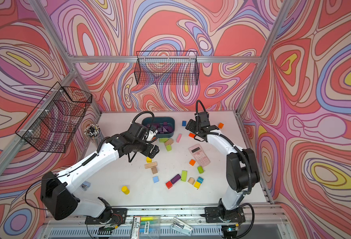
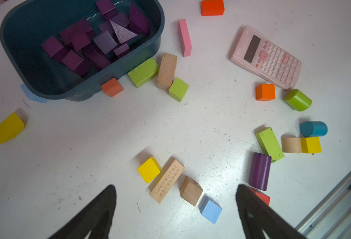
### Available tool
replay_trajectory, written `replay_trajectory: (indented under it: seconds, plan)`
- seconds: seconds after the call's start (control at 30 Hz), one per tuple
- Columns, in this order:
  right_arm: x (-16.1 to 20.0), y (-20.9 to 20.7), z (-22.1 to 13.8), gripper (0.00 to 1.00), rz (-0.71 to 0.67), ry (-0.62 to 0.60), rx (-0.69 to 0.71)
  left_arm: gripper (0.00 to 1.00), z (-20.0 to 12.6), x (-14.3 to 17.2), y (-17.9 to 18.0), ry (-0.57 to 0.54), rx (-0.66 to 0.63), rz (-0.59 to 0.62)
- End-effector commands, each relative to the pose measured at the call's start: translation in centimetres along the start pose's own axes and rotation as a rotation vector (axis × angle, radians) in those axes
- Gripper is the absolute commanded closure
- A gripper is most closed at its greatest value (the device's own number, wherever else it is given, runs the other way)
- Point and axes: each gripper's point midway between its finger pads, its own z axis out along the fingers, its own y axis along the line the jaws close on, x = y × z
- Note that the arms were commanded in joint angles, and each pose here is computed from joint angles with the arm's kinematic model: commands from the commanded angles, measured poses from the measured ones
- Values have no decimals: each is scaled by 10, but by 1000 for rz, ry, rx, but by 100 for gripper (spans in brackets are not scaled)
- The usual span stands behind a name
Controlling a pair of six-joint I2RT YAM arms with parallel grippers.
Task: Pick purple bricks into the storage bin
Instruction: Place the building block in the storage box, then pick up the building block from the center of the board.
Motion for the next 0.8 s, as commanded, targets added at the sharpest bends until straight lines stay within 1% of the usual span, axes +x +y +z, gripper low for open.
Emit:
replay_trajectory:
  seconds: [0.0, 0.1, 0.23, 0.3, 0.4, 0.53, 0.63, 0.77]
  plan:
    - [-11, -2, -4, 3, 16, -61, -18, 5, 1, 17, -14, 53, 57, 41]
    - [-14, -4, -7, 2, 52, -77, -52, 5, 4, 22, -23, 100, 85, 49]
    - [-18, -11, -7, 2, 103, -82, -74, 5, 10, 30, -39, 128, 115, 90]
    - [-20, -16, -6, 2, 131, -77, -76, 7, 14, 33, -46, 140, 126, 107]
    - [-23, -19, -6, 3, 176, -74, -86, 12, 19, 39, -57, 166, 150, 133]
    - [-21, -24, -1, 7, 227, -47, -97, 16, 27, 46, -70, 209, 153, 193]
    - [-17, -27, 4, 9, 257, -25, -107, 18, 35, 53, -75, 246, 140, 232]
    - [-17, -31, 5, 11, 277, -18, -112, 18, 45, 56, -82, 270, 111, 276]
